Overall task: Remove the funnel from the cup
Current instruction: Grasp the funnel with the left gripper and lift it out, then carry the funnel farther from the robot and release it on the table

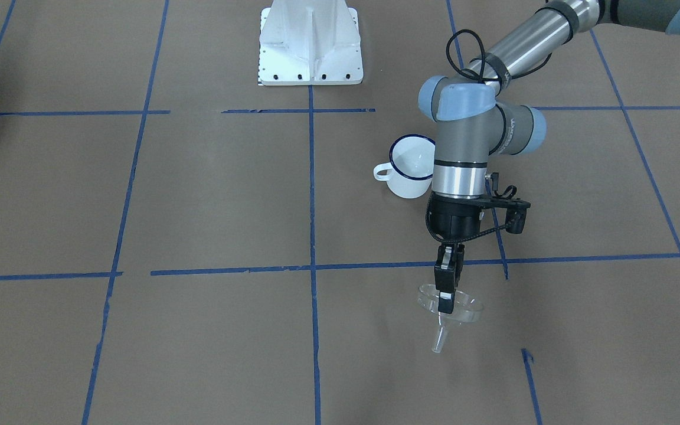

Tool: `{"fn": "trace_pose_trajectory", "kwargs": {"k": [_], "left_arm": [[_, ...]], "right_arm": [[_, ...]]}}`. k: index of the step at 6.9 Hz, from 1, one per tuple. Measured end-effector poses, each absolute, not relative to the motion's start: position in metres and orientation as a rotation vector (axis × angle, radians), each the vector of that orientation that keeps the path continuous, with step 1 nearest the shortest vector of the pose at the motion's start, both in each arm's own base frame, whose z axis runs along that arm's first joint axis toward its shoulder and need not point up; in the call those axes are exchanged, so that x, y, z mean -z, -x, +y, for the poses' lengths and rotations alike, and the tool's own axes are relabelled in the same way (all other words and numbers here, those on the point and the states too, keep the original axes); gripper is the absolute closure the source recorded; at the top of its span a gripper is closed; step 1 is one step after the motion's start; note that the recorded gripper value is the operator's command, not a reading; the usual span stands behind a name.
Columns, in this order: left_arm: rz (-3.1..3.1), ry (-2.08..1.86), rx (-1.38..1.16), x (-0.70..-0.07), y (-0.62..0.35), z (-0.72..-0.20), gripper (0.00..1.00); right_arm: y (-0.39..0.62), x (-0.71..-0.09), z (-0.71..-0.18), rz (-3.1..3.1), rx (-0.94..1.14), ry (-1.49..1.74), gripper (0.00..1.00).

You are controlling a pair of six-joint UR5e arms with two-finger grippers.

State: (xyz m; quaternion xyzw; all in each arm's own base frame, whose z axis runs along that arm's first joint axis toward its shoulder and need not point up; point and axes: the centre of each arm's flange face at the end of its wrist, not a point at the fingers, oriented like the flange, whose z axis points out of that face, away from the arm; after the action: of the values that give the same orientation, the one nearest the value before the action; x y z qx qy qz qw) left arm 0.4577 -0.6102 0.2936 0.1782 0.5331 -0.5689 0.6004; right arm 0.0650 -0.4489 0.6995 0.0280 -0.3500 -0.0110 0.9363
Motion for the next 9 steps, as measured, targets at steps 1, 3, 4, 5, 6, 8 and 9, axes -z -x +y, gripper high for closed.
{"fn": "trace_pose_trajectory", "kwargs": {"k": [1, 3, 4, 5, 6, 8, 9], "left_arm": [[1.23, -0.422, 1.327, -0.312, -0.47, -0.619, 0.61], [1.214, -0.421, 1.315, -0.33, -0.485, -0.617, 0.0], [1.207, -0.423, 1.303, -0.333, -0.488, -0.614, 0.0], [1.206, -0.446, 1.266, -0.328, -0.483, -0.613, 0.0], [1.218, -0.482, 1.187, -0.314, -0.468, -0.608, 0.0], [1.248, -0.473, 0.9, -0.297, -0.4, -0.574, 0.0], [1.211, -0.458, 0.729, -0.295, -0.361, -0.55, 0.0]], "right_arm": [[-0.065, -0.699, -0.449, -0.715, 0.022, -0.057, 0.0], [-0.065, -0.7, -0.449, -0.715, 0.022, -0.057, 0.0], [-0.065, -0.7, -0.449, -0.715, 0.022, -0.057, 0.0], [-0.065, -0.7, -0.449, -0.715, 0.022, -0.057, 0.0], [-0.065, -0.7, -0.449, -0.715, 0.022, -0.057, 0.0], [-0.065, -0.7, -0.449, -0.715, 0.022, -0.057, 0.0], [-0.065, -0.7, -0.449, -0.715, 0.022, -0.057, 0.0]]}}
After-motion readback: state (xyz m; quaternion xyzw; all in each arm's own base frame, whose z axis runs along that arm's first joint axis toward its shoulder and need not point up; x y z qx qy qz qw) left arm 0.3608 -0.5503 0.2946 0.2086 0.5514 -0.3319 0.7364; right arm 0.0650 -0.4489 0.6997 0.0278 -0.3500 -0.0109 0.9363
